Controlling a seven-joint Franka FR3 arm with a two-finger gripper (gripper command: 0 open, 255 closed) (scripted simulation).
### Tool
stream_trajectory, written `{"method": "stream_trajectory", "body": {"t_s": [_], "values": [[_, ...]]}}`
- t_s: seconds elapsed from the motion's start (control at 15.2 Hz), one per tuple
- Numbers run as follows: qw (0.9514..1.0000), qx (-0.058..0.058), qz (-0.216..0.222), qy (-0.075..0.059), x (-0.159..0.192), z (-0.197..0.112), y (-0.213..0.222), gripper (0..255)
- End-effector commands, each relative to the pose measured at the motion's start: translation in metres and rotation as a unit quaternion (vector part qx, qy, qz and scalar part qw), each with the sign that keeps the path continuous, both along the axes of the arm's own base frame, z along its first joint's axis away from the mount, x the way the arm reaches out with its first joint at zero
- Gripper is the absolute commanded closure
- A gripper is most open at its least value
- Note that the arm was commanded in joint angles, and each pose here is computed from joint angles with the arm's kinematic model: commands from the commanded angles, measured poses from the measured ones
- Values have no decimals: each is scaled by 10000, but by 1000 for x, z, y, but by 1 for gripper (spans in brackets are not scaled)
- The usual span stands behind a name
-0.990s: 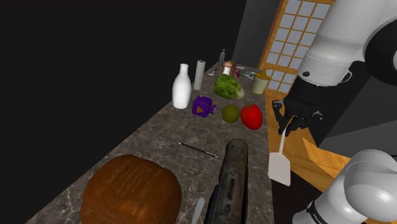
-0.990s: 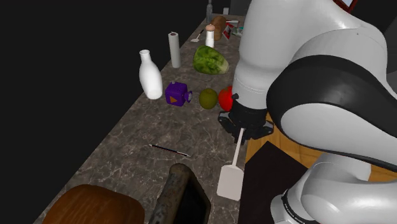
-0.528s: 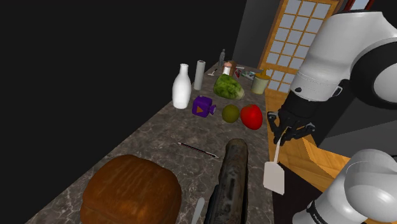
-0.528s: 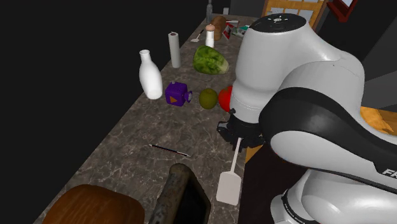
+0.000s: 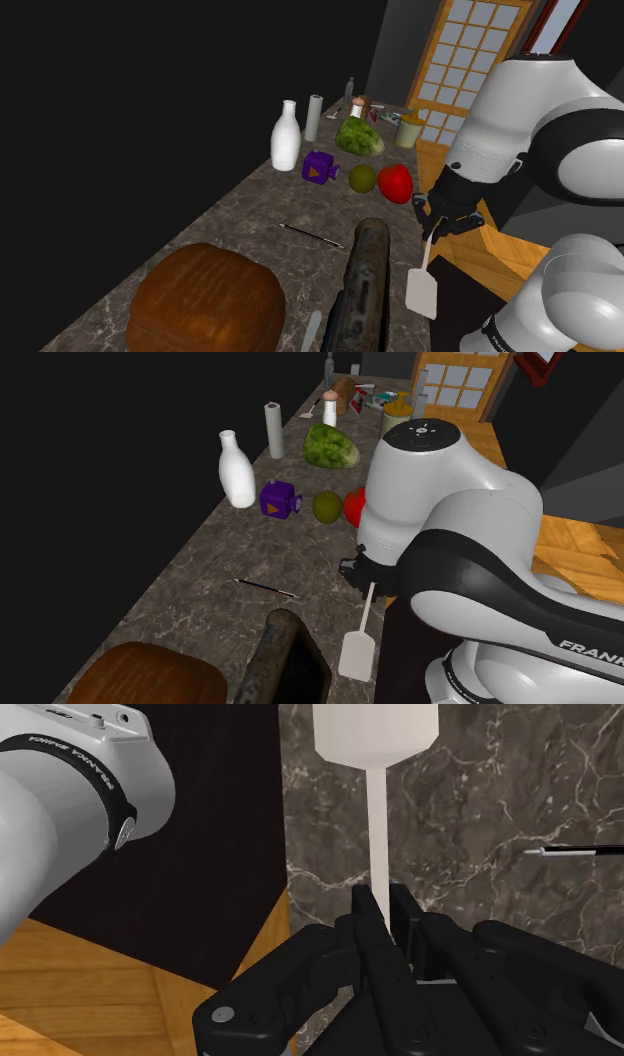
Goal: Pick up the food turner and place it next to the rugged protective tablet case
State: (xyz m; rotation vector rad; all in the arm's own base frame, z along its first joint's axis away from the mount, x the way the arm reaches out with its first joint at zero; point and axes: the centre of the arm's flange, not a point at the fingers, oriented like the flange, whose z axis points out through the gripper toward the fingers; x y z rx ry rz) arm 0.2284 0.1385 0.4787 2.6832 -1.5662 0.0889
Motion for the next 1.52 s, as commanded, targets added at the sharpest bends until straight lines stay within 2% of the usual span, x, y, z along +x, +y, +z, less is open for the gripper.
{"method": "stream_trajectory", "body": {"t_s": [0.0,1.45], "values": [[10000,1,-1,-3,0,-11,0,255],[10000,1,-1,-3,0,-128,0,255]]}}
